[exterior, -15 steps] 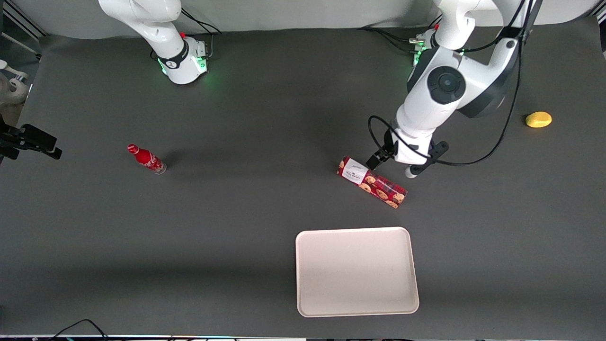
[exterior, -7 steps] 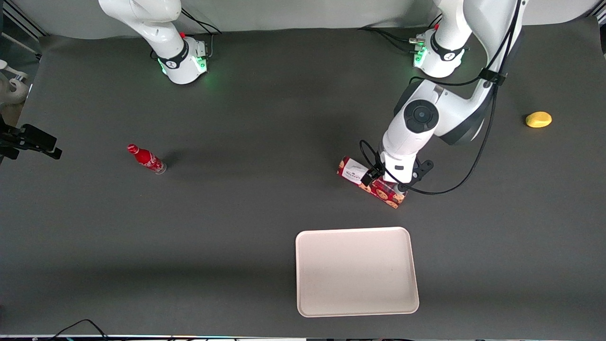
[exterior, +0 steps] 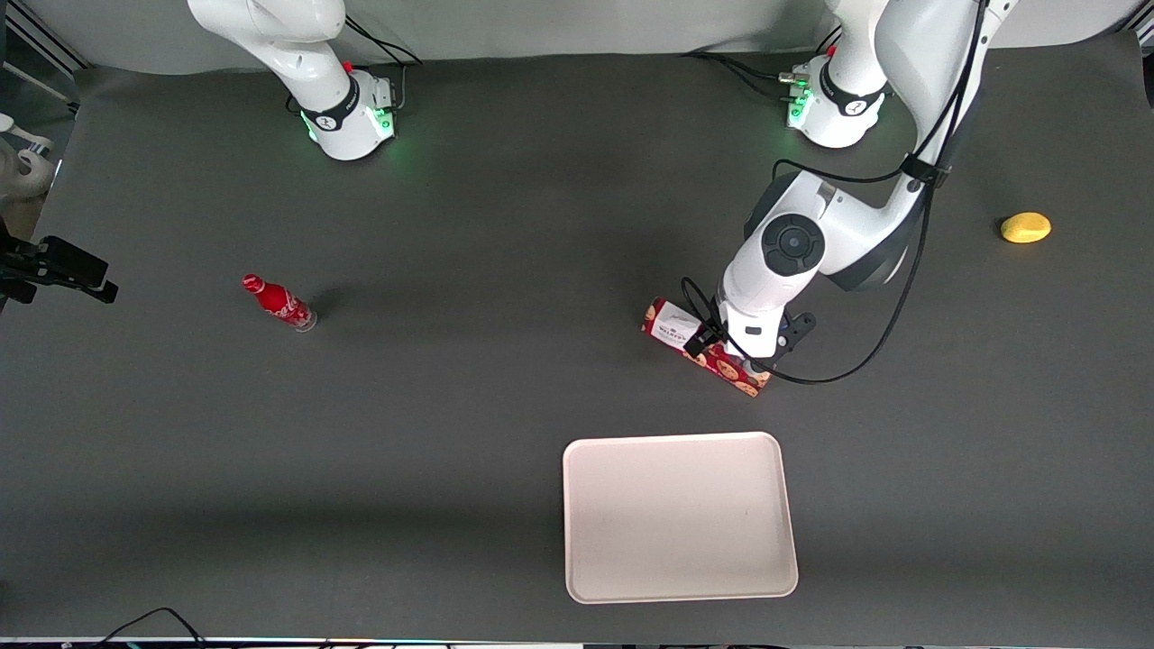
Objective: Place red cookie box on tray
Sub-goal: 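Lower the left gripper and close it on the cookie box's end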
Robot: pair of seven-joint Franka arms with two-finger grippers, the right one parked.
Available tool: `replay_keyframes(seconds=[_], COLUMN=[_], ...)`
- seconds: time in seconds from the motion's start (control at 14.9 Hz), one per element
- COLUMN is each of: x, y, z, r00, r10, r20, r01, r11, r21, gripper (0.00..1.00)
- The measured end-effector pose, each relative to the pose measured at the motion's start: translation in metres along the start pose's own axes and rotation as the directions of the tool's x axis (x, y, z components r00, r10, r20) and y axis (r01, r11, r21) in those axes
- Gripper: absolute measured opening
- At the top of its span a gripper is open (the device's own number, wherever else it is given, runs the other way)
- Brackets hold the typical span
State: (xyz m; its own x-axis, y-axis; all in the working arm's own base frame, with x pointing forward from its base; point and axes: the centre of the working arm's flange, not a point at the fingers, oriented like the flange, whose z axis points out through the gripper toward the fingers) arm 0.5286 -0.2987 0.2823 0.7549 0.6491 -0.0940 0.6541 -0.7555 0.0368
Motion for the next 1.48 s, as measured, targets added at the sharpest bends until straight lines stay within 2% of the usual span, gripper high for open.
replay_keyframes(seconds=[0.2, 0.4, 0.6, 0.8, 1.01, 1.14, 1.27, 1.34, 1.48], x=[0.003, 0.005, 0.006, 0.006, 0.004, 0.001, -0.001, -0.004, -0.008], y=[0.001, -0.001, -0.002, -0.002, 0.002, 0.002, 0.003, 0.004, 0.007], z=[0.025, 0.045, 0.053, 0.055, 0.064, 0.072, 0.074, 0.074, 0.072], r00=[1.0, 1.0, 1.0, 1.0, 1.0, 1.0, 0.999, 0.997, 0.994], r10=[0.016, 0.028, 0.022, 0.017, 0.02, 0.023, 0.047, 0.072, 0.102], r20=[0.0, -0.012, -0.008, -0.008, -0.001, 0.006, -0.008, -0.022, -0.041], r01=[-0.016, -0.028, -0.022, -0.017, -0.02, -0.023, -0.048, -0.072, -0.102], r11=[1.0, 0.999, 0.999, 1.0, 1.0, 1.0, 0.999, 0.997, 0.995], r21=[-0.005, 0.017, 0.028, 0.025, -0.006, -0.008, -0.002, 0.001, 0.006], gripper=[1.0, 1.0, 1.0, 0.95, 0.6, 0.4, 0.19, 0.14, 0.12])
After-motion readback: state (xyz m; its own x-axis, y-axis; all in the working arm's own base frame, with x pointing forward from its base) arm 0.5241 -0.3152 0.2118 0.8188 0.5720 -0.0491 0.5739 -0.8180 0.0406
